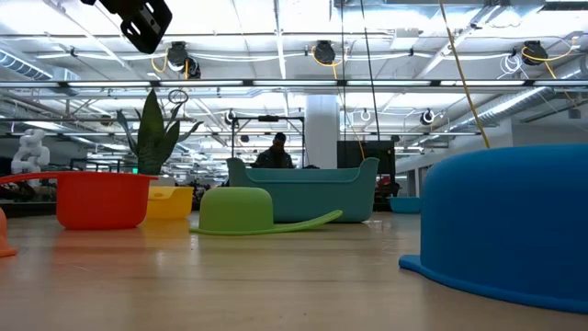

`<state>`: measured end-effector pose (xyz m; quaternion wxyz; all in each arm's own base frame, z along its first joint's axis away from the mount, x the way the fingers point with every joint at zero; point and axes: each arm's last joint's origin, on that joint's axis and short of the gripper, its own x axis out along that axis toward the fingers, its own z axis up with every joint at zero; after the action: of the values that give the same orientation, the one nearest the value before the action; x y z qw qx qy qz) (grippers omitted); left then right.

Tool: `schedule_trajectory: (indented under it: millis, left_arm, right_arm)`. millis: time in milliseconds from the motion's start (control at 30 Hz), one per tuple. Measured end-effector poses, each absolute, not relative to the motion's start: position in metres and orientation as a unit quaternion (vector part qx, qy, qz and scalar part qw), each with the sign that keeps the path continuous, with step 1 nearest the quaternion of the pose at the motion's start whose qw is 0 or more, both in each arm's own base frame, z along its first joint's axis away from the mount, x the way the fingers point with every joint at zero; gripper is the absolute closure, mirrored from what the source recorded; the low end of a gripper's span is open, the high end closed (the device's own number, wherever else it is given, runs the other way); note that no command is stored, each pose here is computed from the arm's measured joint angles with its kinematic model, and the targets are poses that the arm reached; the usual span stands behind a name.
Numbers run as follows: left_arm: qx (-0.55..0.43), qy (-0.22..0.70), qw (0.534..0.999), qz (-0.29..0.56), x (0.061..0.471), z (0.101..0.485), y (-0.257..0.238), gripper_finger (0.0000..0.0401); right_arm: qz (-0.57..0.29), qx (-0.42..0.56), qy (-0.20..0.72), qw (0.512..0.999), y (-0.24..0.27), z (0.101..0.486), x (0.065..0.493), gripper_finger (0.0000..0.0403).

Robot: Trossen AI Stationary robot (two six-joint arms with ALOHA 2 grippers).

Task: Nest measuring cups in basket
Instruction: Stack the blue measuring cup onto the red measuring cup

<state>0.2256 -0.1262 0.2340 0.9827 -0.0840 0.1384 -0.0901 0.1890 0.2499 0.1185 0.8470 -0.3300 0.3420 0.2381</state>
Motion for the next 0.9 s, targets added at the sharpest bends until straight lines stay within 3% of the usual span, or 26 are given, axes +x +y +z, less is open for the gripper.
schedule_trajectory:
  millis: [300, 633, 900]
  left_arm:
    - [-0.087, 0.137, 0.983, -0.082, 0.226, 0.234, -0.126, 0.0370]
    - [-0.086, 0.135, 0.984, -0.082, 0.226, 0.234, -0.126, 0.0370]
    - [-0.082, 0.134, 0.984, -0.083, 0.226, 0.235, -0.126, 0.0370]
  right_arm:
    - [0.239, -0.338, 0.319, 0.853, 0.240, 0.111, 0.192, 0.0292]
    - [0.240, -0.349, 0.313, 0.850, 0.240, 0.111, 0.192, 0.0391]
    - [0.207, -0.344, 0.291, 0.868, 0.238, 0.124, 0.193, 0.0398]
